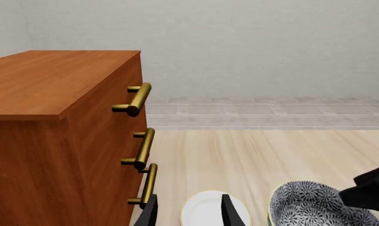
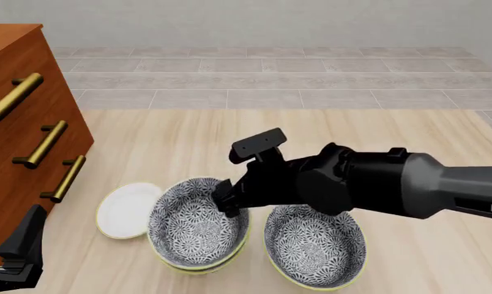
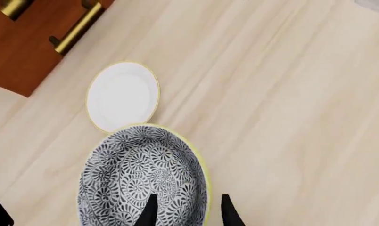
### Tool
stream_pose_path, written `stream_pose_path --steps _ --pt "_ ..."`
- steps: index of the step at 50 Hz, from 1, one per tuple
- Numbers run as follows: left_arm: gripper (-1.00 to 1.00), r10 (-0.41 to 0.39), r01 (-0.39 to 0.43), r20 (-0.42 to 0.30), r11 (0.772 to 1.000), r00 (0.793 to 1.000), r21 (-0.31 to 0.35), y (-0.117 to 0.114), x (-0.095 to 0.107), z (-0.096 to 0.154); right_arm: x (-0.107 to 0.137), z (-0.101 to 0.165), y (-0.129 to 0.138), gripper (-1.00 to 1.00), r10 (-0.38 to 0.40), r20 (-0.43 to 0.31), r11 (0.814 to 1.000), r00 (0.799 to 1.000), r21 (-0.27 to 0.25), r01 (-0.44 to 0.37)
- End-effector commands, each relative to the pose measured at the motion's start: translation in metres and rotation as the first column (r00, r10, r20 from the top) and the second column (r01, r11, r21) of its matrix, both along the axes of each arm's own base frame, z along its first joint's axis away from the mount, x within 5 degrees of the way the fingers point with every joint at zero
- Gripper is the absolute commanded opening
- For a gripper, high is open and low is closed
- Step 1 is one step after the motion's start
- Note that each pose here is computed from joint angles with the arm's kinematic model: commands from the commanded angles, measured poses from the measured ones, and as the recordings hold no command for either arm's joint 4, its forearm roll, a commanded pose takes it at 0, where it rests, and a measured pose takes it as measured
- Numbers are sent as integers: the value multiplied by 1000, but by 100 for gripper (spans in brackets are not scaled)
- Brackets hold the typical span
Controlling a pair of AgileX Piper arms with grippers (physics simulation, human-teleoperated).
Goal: Stack the bowl at the front on the bowl in the middle.
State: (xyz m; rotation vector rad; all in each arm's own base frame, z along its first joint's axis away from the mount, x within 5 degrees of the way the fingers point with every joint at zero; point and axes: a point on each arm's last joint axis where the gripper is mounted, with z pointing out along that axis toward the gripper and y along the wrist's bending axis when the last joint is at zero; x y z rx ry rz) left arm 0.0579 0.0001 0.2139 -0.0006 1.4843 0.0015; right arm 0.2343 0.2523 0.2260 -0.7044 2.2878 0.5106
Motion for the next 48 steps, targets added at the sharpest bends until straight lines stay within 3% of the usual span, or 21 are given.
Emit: stream_pose_path --steps 1,16,29,48 --pt "100 -1 1 -1 1000 1000 0 0 0 0 0 8 -1 100 0 7 1000 1000 5 0" --pt "100 -1 1 0 1000 1000 0 0 0 0 -10 57 -18 100 15 73 999 997 28 -17" --pt "100 -1 1 0 1000 1000 0 0 0 0 -36 101 -54 100 16 149 998 989 55 -24" --pt "100 -1 1 0 1000 1000 0 0 0 0 -79 129 -114 100 -21 210 998 977 64 8"
